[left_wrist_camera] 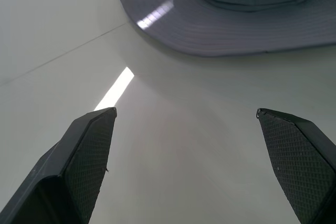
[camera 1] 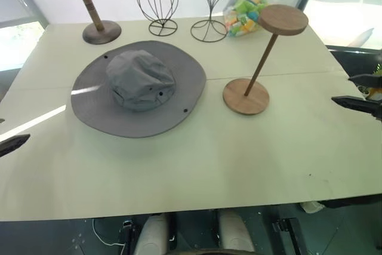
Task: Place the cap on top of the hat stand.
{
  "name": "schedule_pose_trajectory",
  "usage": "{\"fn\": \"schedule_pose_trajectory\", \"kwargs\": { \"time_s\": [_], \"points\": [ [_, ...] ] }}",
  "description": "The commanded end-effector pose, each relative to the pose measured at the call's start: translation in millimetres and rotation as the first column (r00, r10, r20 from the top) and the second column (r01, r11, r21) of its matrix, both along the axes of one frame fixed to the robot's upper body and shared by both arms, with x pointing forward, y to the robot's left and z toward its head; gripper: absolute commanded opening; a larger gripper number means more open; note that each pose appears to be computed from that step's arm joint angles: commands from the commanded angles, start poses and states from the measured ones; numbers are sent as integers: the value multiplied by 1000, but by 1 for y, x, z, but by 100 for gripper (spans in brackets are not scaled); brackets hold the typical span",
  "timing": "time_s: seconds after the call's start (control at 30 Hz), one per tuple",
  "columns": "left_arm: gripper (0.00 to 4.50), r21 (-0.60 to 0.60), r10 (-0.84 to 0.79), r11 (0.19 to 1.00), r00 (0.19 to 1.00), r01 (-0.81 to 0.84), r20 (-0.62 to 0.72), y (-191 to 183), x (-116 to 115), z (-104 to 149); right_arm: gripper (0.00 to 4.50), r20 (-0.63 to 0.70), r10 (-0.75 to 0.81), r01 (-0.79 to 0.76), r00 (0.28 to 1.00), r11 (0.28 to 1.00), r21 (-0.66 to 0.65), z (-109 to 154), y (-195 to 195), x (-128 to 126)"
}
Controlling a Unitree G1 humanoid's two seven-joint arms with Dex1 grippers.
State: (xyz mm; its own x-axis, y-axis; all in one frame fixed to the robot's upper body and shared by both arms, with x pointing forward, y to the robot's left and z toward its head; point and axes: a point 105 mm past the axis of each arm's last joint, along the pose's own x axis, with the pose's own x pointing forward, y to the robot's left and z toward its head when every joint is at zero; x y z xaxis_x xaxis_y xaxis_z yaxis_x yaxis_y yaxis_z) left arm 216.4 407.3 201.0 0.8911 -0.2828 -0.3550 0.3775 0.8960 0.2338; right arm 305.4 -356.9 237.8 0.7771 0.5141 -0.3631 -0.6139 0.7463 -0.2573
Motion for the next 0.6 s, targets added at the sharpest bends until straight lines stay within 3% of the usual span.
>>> {"fn": "schedule_pose_trajectory", "kwargs": {
  "time_s": [0.03,0.4,0.6],
  "points": [
    [448,31,2,1000,998,-4,57,1,-2,14,450,43,11,-11,999,1000,-9,10,-1,1],
    [448,1,21,1000,999,-21,39,6,-1,14,450,30,18,-18,999,1000,5,8,-3,0],
    [448,104,-167,983,976,154,137,-32,21,37,450,52,68,-66,996,997,-44,15,6,-2]
  ]
}}
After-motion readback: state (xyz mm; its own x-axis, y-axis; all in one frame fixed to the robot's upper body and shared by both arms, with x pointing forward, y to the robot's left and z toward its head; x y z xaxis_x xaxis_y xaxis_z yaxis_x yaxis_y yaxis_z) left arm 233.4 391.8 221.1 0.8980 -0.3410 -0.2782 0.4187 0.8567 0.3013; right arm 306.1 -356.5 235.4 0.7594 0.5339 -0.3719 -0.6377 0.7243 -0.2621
